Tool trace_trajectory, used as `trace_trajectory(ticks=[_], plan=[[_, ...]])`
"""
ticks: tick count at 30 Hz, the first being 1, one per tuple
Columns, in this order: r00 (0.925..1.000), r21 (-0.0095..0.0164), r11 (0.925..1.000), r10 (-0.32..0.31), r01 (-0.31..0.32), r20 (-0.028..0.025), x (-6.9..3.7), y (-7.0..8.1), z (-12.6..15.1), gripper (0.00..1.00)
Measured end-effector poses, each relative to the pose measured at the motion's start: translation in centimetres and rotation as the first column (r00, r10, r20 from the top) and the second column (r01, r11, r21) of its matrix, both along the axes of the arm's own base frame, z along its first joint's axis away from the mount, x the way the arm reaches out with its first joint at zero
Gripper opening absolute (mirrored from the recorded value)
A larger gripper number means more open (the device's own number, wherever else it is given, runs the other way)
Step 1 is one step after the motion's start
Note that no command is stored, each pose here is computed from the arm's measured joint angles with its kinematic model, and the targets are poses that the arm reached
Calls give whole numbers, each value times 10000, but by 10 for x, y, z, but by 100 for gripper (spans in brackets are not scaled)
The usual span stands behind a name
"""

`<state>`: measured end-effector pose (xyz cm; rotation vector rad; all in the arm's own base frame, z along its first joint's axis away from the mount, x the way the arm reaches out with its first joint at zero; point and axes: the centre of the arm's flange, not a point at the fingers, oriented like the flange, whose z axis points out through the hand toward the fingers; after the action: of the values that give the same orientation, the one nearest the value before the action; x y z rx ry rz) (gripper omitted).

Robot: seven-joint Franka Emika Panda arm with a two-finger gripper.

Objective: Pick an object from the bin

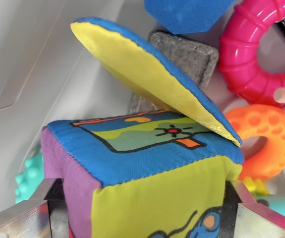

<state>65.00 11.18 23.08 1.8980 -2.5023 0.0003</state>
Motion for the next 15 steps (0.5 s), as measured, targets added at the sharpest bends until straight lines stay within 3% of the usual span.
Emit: trace_trajectory(ticks=[15], plan=[[10000,13,10000,0,0,9,0,0,51,0]])
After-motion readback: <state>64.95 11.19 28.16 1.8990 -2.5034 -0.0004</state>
